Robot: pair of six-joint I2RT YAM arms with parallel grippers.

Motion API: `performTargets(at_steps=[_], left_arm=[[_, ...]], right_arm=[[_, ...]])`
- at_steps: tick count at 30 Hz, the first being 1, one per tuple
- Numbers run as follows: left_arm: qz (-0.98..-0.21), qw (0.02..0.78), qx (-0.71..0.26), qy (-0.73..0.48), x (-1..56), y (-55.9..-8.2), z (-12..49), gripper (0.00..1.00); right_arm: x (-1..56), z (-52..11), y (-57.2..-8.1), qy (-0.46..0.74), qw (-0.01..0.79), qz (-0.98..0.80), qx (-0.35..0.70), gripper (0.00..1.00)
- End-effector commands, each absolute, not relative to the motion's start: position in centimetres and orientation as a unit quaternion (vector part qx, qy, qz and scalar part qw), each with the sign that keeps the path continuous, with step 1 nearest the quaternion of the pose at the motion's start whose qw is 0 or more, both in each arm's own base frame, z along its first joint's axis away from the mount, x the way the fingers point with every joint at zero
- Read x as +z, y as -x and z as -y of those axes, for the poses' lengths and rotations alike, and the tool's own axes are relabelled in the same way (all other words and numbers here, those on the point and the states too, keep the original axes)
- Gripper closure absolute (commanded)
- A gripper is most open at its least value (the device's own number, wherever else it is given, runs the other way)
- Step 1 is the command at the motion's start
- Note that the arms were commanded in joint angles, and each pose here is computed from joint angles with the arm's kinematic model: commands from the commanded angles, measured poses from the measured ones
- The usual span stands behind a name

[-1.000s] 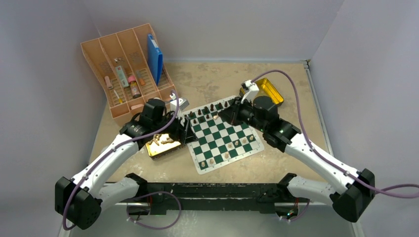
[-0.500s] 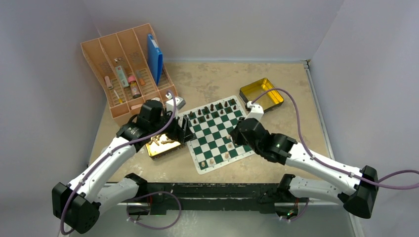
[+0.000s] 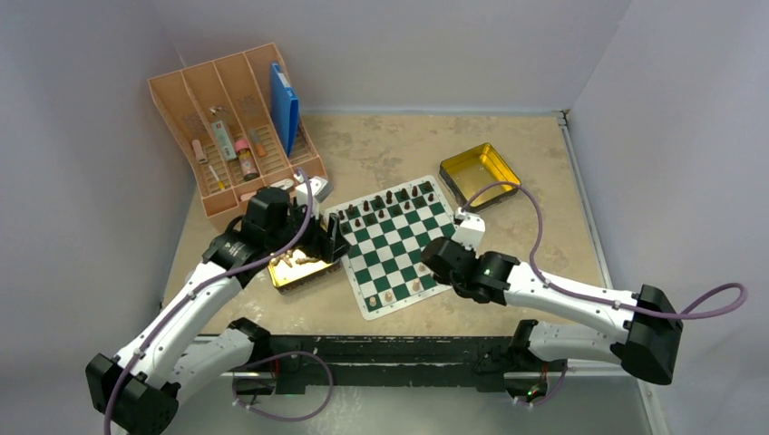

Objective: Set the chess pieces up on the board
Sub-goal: Place the chess piece on the chessboard.

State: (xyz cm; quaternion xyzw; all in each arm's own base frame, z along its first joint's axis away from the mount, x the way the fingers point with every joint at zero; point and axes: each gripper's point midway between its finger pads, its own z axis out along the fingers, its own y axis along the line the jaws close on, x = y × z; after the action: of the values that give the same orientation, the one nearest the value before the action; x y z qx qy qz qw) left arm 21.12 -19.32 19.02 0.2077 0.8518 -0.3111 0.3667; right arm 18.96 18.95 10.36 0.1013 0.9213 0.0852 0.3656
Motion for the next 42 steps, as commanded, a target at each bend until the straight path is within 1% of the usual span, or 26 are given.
performTargets(at_steps=[1, 7, 11, 16, 21, 27, 36, 42], left_arm=[[-0.835, 0.414, -0.302, -0.199, 21.2, -21.7, 18.8, 0.23], [-0.824, 0.439, -0.301, -0.196, 22.3, -21.7, 18.5, 0.23], [-0.819, 0.441, -0.307, -0.201, 22.5, -21.5, 18.6, 0.23], [-0.816, 0.437, -0.316, -0.207, 22.6, -21.4, 19.0, 0.23], [-0.813, 0.437, -0.322, -0.212, 22.7, -21.2, 19.2, 0.23], [-0.809, 0.437, -0.329, -0.217, 22.9, -21.0, 19.4, 0.23], [-0.807, 0.439, -0.33, -0.218, 23.0, -21.0, 19.4, 0.23], [-0.811, 0.435, -0.327, -0.215, 22.7, -21.0, 19.3, 0.23]], right_arm=[[9.7, -17.3, -19.3, -0.143, 0.383, -0.911, 0.054, 0.94], [7.8, -16.3, -19.3, -0.159, 0.375, -0.914, 0.001, 0.92], [7.3, -15.8, -19.5, -0.168, 0.378, -0.91, -0.02, 0.92], [7.2, -15.9, -20.0, -0.184, 0.391, -0.902, -0.016, 0.9], [6.5, -15.8, -20.3, -0.184, 0.391, -0.901, -0.042, 0.88], [6.2, -15.9, -20.8, -0.18, 0.396, -0.898, -0.061, 0.88], [6.7, -16.9, -21.4, -0.167, 0.402, -0.899, -0.05, 0.89], [5.7, -16.9, -21.3, -0.157, 0.395, -0.903, -0.068, 0.88]])
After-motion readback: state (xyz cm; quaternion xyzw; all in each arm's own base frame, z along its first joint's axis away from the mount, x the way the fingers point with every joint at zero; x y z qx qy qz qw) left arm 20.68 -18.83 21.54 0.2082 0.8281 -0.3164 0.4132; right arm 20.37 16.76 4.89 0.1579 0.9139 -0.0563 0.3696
